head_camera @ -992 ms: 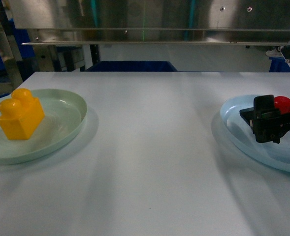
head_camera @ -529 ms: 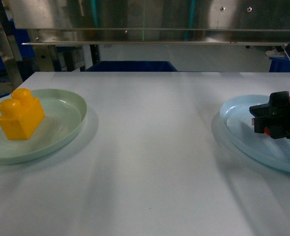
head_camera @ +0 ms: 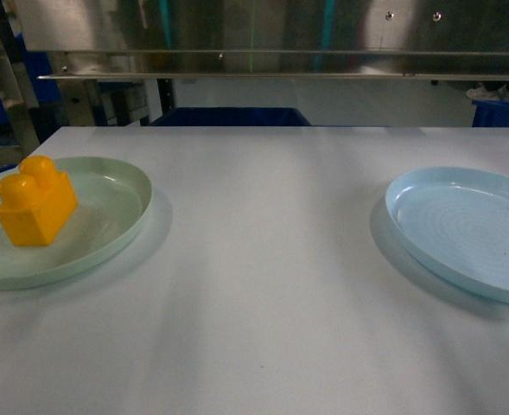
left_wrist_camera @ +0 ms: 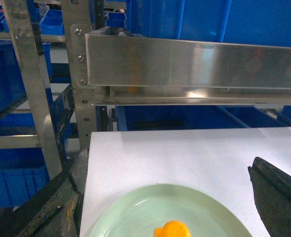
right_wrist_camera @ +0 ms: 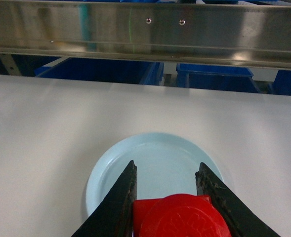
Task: Sort and place red and yellow blocks in left bins
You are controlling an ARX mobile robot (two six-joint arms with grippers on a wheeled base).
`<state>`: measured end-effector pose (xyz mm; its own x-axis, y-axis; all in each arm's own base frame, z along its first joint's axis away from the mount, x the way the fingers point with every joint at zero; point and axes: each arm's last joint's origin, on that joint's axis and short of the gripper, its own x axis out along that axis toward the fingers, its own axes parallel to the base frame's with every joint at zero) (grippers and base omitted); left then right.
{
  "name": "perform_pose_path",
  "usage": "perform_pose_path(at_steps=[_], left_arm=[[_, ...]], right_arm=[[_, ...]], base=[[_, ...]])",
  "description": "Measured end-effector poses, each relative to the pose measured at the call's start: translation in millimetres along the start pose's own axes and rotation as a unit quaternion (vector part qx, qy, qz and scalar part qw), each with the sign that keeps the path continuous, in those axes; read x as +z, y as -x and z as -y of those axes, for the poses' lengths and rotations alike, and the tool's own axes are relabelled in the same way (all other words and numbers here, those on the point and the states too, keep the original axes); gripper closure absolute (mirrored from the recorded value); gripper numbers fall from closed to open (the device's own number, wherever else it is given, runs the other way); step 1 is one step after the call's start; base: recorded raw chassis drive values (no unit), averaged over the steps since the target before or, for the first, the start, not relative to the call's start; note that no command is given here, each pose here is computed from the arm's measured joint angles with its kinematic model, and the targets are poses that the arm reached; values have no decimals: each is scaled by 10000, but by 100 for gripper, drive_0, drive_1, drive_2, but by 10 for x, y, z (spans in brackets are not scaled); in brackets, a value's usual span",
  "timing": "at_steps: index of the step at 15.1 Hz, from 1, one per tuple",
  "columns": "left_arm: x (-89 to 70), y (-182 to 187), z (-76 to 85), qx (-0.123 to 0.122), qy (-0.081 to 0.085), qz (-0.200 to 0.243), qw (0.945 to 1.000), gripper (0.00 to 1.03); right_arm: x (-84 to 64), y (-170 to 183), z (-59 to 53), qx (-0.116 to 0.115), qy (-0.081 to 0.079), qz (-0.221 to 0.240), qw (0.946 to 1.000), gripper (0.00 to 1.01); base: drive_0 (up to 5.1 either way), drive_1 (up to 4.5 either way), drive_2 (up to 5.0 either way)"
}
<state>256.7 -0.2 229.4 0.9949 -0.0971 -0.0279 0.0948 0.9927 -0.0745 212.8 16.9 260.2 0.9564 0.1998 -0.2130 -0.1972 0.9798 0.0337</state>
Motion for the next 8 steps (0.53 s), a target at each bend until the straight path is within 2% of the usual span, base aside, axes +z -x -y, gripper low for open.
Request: perform_pose_path(at_steps=[2,4,6,8], left_arm=[[0,0,0,0,0,0,10000,5],[0,0,0,2,0,2,10000,5],[1,0,1,-4,0,4,10000,5],[0,0,0,0,0,0,10000,5]], right_arm=[[-45,351,-91,5,109,191,9998,72],[4,562,-106,-80,195,512,9985,72],[-72,504,-54,-184,252,452,9985,72],[-194,400,23,-300,267,132,9991,72]], base=[[0,0,0],[0,0,0],[0,0,0],[0,0,0]])
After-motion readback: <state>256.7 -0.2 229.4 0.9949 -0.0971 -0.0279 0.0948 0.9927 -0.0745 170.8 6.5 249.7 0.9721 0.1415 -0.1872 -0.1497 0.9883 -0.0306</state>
